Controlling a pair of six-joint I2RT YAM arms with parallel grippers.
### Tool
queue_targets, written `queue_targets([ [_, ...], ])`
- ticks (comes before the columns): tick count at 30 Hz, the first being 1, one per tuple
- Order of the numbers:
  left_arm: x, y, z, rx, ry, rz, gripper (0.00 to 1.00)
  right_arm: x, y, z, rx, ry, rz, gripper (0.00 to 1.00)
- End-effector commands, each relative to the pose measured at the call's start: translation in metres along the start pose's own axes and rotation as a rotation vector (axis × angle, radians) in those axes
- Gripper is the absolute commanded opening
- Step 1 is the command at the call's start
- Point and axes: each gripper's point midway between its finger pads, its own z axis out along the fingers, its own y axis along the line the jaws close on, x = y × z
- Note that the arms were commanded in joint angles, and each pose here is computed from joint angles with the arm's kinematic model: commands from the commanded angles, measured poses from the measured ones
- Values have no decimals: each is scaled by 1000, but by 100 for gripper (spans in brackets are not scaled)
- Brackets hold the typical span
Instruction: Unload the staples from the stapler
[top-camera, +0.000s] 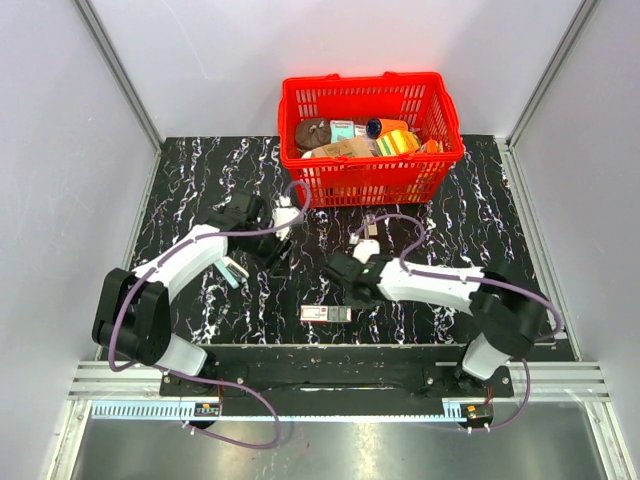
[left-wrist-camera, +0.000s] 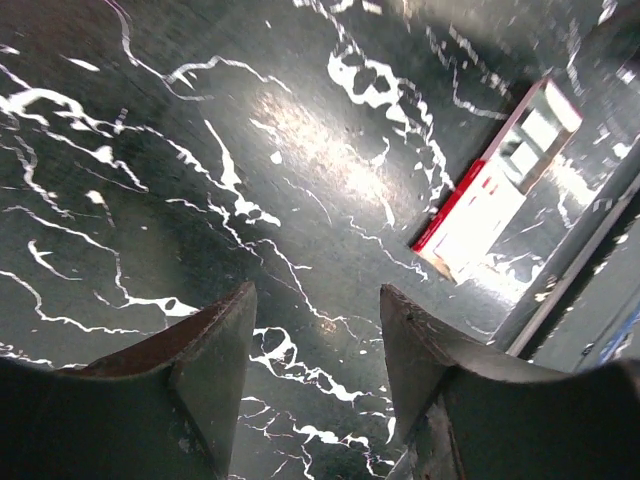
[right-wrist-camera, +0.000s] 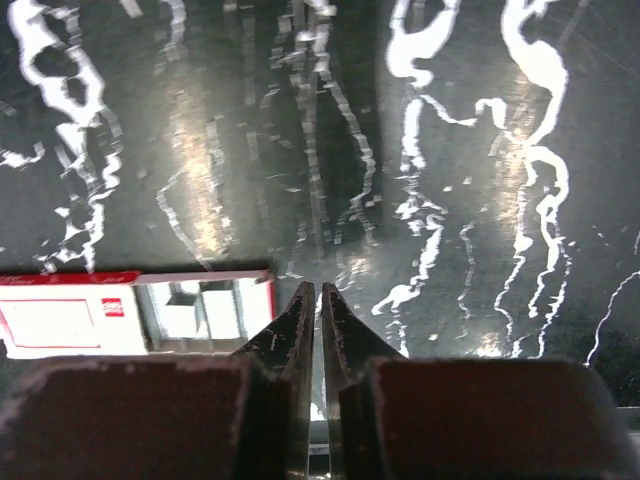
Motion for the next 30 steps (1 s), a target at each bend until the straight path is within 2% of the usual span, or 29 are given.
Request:
queue_targets([
  [1, 10, 4, 10, -97, 37, 185, 56, 0, 4, -1, -157, 77, 177, 13],
  [9, 36, -4, 34, -116, 132, 326, 56, 10, 8, 8, -392, 198, 378, 18],
  [14, 45, -8, 42, -122, 168, 391, 56, 16, 7, 13, -464, 246, 451, 18],
  [21, 63, -22, 49, -121, 230, 475, 53, 23, 3, 13, -478, 266, 478, 18],
  [30, 76, -46, 57, -105, 244, 549, 52, 25, 4, 12, -481, 279, 492, 17],
])
